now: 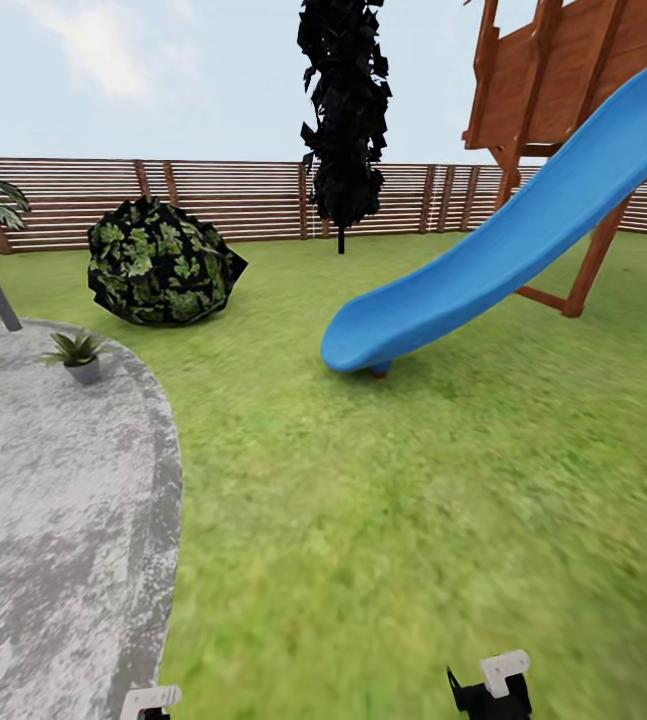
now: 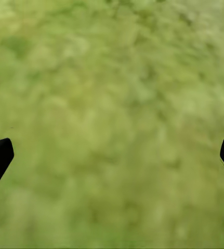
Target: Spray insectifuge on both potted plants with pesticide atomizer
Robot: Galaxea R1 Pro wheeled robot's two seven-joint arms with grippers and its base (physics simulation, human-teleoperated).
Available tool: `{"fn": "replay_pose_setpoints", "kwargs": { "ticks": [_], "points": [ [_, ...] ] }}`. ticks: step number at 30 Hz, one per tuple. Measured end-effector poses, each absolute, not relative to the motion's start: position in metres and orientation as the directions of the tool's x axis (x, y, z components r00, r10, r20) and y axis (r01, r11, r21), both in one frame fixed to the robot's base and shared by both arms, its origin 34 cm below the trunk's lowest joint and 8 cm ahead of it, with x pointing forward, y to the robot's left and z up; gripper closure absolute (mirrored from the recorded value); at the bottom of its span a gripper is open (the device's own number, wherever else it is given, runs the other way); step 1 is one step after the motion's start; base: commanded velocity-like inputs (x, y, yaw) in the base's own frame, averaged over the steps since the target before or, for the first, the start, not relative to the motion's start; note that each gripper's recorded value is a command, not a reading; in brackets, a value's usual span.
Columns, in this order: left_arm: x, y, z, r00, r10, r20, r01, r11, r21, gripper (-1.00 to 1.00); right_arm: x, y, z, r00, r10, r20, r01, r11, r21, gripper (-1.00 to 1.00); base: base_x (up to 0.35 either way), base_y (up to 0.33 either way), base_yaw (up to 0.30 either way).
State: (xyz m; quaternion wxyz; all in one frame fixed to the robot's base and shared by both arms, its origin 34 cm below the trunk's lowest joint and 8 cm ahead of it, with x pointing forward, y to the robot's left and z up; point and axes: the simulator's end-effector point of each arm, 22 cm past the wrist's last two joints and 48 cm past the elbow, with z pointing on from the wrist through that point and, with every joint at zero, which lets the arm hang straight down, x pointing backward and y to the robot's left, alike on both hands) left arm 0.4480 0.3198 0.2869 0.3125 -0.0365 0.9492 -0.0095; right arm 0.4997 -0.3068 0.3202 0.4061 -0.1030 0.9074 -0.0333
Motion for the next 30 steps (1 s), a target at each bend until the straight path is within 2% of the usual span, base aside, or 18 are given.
{"fn": "replay_pose_setpoints", "kwargs": {
  "ticks": [22, 30],
  "points": [
    [0.4480, 0.3196, 0.2869, -0.802, -0.075, -0.593, -0.063, 0.997, -0.041, 1.00, 0.4997, -0.3068, 0.3202, -0.649, -0.214, -0.730, -0.160, 0.977, -0.144, -1.00, 0.340, 0.000, 0.001],
    [0.4480, 0.3197, 0.2869, -0.802, -0.075, -0.593, -0.063, 0.997, -0.041, 1.00, 0.4997, -0.3067, 0.3202, -0.649, -0.214, -0.730, -0.160, 0.977, -0.144, -1.00, 0.340, 0.000, 0.132]
  ]
}}
